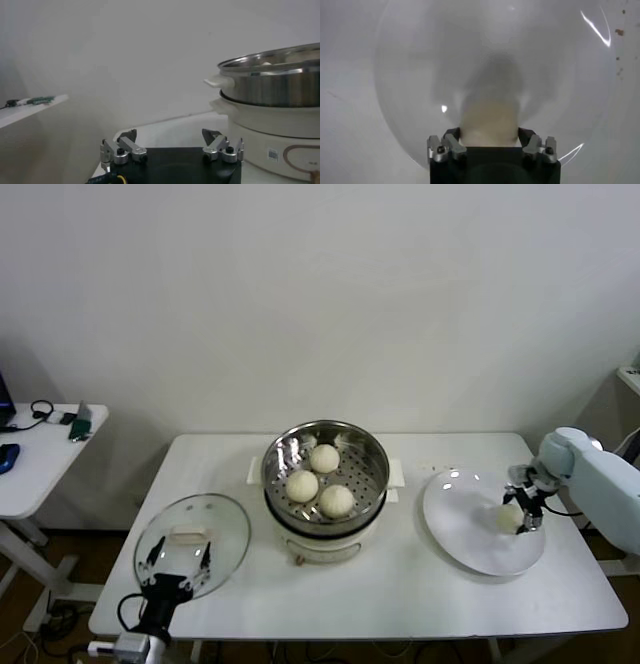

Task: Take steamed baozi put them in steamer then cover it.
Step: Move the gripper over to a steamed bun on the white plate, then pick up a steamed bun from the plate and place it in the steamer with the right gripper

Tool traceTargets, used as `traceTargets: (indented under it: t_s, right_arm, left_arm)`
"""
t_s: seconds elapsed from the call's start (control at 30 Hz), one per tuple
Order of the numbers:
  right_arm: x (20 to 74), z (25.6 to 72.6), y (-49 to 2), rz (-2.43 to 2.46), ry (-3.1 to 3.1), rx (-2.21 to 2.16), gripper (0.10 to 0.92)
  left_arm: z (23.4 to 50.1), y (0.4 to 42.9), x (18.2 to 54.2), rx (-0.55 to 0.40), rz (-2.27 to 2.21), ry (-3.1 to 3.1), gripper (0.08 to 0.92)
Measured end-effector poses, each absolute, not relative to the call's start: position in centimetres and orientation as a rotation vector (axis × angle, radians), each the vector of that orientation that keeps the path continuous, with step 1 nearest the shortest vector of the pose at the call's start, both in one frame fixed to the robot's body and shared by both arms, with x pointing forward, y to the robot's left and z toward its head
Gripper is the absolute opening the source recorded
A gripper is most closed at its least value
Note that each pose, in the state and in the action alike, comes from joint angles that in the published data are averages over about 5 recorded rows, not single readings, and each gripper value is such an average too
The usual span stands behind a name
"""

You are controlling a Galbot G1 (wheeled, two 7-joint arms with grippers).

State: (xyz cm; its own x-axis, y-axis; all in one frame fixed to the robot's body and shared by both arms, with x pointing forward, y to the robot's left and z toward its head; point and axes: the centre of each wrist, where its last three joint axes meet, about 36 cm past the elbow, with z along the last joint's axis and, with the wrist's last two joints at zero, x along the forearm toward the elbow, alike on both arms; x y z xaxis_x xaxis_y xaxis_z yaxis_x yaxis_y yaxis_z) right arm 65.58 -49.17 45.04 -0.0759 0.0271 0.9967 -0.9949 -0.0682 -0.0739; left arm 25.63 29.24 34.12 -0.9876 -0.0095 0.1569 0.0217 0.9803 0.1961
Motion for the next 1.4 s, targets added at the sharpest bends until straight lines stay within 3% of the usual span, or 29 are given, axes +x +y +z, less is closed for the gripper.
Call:
traceTargets:
  t_s: [0.43, 0.73, 1.13, 1.4]
  right_arm:
    - [65.7, 46.6, -49.8, 1.285, -1.295, 1.169, 0.687]
    - [68.2, 53.0, -47.6, 1.240, -1.464, 1.146, 0.692]
    - [71.7, 65.5, -37.8, 1.206, -1.612, 1.236, 0.704]
    - [72.6, 68.6, -28.5, 1.176, -1.602, 1.346, 0.704]
  left_arm:
    - [34.4, 29.2, 25.7, -0.008, -0.295, -2.977, 0.823]
    - [34.7, 29.0, 25.5, -0.018, -0.290, -2.986, 0.823]
    - [35.4, 28.0, 25.2, -0.075, -0.282, -3.002, 0.823]
    - [35.7, 27.6, 24.9, -0.106, -0.274, -3.012, 0.823]
